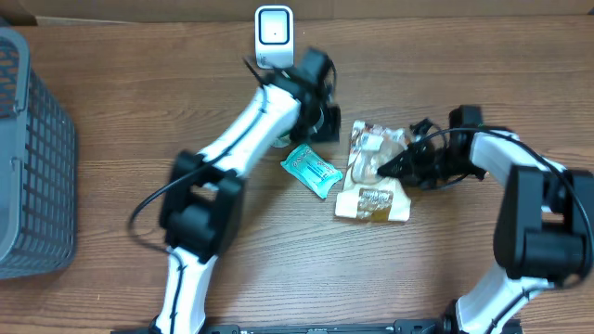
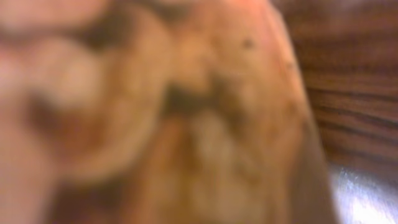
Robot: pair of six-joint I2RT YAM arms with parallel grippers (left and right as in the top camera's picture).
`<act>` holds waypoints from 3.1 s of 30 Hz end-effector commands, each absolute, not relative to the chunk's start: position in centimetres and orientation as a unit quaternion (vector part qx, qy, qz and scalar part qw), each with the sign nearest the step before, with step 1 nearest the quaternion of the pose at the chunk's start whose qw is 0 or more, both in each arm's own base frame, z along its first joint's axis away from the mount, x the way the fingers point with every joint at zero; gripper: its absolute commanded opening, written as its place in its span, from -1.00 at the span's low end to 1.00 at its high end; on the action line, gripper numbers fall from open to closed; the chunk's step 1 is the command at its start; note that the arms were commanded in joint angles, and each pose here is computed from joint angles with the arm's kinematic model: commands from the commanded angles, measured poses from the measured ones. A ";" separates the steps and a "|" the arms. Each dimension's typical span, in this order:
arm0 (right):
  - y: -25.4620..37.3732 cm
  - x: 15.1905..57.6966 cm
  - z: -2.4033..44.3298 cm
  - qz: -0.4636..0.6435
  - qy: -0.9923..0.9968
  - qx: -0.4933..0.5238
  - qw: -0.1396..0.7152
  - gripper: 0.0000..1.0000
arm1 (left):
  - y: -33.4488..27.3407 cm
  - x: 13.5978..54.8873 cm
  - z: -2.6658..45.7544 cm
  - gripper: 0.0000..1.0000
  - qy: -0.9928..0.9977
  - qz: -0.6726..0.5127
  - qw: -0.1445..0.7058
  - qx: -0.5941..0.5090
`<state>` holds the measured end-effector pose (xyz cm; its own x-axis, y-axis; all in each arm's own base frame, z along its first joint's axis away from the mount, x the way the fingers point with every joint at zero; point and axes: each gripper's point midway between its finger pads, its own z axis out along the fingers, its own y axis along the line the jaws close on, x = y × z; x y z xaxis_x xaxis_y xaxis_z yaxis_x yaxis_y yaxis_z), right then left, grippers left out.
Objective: Scan the item barcode
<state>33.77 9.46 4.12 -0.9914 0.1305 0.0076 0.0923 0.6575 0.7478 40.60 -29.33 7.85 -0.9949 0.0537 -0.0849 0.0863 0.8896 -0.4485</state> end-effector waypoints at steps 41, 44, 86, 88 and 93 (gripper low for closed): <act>18.9 42.4 34.5 0.135 0.895 -0.152 0.397 -0.93 | 10.8 37.3 31.2 0.99 0.955 -0.003 0.245 -0.169; 16.8 45.4 36.3 -0.029 0.868 -0.125 0.480 -0.93 | 10.8 37.3 31.2 1.00 0.955 -0.002 0.245 -0.169; 25.0 62.6 15.8 -0.375 0.716 -0.304 0.504 -0.92 | 10.8 37.3 31.2 0.99 0.955 -0.003 0.245 -0.169; 25.0 62.3 16.4 -0.383 0.715 -0.293 0.505 -0.92 | 10.8 37.3 31.2 0.99 0.955 -0.003 0.245 -0.169; 24.8 62.0 19.9 -0.362 0.718 -0.255 0.537 -0.92 | 10.8 37.3 31.2 0.99 0.955 -0.003 0.245 -0.169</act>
<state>62.40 24.83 14.73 -0.3220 -0.8161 -0.4800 -0.0704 0.5262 -0.8474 37.30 10.82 31.37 -0.8143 -0.3422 -0.4689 -0.3364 0.9365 -0.0992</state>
